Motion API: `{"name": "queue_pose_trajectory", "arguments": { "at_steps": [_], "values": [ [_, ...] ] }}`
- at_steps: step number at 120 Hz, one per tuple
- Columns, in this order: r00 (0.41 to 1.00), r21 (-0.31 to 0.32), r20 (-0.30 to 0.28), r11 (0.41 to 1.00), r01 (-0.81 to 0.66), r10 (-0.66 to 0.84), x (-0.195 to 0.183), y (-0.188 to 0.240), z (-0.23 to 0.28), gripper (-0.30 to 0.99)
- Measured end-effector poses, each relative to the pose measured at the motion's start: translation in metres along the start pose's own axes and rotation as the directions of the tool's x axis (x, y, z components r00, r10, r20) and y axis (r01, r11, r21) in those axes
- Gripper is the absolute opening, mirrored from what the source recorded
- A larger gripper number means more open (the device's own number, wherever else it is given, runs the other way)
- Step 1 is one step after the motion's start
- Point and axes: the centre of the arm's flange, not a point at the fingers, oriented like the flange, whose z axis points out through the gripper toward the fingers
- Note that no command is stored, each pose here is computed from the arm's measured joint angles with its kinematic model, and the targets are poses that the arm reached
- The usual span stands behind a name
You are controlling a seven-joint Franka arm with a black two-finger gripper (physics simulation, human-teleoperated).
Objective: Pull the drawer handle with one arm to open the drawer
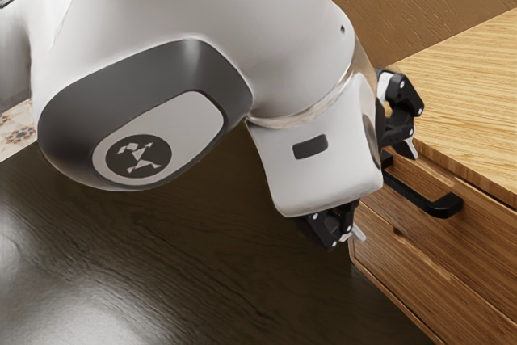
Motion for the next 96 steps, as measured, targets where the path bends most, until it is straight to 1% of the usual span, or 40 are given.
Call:
{"name": "queue_pose_trajectory", "arguments": {
  "at_steps": [33,58,80,96],
  "values": [
    [0.999,-0.018,-0.014,0.999,-0.035,0.035,-0.001,-0.013,0.03,0.69],
    [0.999,-0.03,-0.002,0.998,-0.049,0.049,-0.006,-0.017,0.044,0.69],
    [0.998,-0.06,0.003,0.996,-0.068,0.068,-0.005,-0.02,0.067,0.69],
    [0.997,-0.076,0.019,0.995,-0.067,0.068,-0.012,-0.019,0.076,0.69]
  ]
}}
